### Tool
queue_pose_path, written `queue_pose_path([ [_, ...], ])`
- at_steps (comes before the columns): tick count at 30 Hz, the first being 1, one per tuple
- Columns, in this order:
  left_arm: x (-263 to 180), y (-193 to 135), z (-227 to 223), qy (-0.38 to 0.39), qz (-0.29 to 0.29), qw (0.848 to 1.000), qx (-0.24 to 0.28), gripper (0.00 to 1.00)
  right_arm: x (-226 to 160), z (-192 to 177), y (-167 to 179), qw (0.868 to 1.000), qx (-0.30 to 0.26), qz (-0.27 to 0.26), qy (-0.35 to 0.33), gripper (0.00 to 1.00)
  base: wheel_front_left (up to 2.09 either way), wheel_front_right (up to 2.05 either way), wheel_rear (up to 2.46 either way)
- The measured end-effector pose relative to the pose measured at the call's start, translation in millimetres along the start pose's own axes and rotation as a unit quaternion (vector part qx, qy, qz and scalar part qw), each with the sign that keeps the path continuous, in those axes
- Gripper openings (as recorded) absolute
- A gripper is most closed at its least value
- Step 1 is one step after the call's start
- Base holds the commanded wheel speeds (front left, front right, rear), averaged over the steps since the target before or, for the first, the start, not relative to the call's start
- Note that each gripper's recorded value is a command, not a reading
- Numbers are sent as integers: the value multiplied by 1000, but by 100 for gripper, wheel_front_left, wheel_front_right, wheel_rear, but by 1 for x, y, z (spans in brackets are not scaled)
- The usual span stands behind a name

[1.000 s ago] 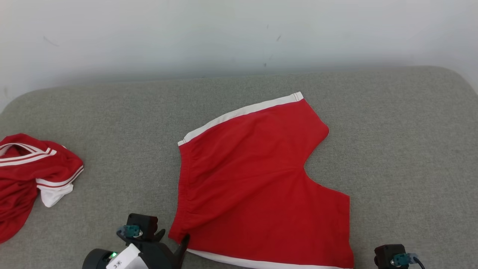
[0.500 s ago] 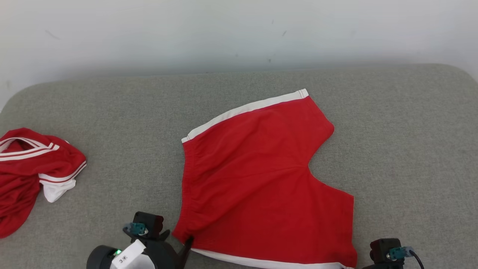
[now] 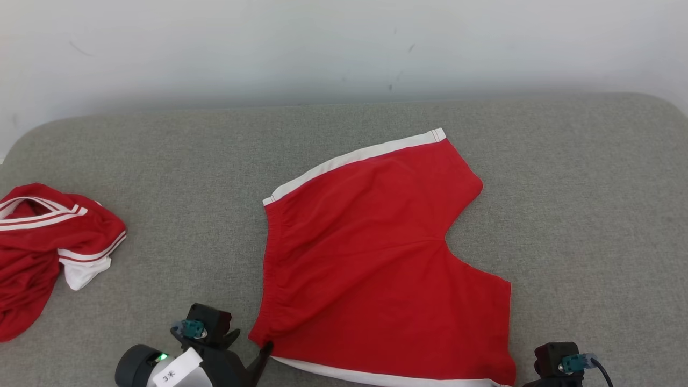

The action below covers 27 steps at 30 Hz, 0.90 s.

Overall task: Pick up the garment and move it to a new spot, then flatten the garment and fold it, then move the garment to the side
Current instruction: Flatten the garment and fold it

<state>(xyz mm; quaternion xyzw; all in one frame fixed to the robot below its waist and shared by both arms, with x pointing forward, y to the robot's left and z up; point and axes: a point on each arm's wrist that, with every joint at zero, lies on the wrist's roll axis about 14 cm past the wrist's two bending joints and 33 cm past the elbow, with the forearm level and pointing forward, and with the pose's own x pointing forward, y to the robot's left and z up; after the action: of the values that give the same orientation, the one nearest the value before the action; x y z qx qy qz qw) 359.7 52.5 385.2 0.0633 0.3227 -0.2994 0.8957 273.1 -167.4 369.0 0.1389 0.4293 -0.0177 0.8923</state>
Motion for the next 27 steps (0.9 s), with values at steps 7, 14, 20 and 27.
queue_pose_path([
  [7,-2,-4,1,-6,-10,1000,13,100,0,1,1,1000,-1,0,0,0,0,0,0],
  [14,-1,-13,0,-5,-25,1000,11,0,-1,1,1,1000,0,0,1,0,0,0,0],
  [20,-2,-10,0,-8,-24,1000,17,0,-2,2,-1,1000,2,-2,-1,0,0,0,0],
  [27,-7,-10,18,-44,-24,999,5,0,-10,27,2,998,32,12,-47,0,0,0,0],
])
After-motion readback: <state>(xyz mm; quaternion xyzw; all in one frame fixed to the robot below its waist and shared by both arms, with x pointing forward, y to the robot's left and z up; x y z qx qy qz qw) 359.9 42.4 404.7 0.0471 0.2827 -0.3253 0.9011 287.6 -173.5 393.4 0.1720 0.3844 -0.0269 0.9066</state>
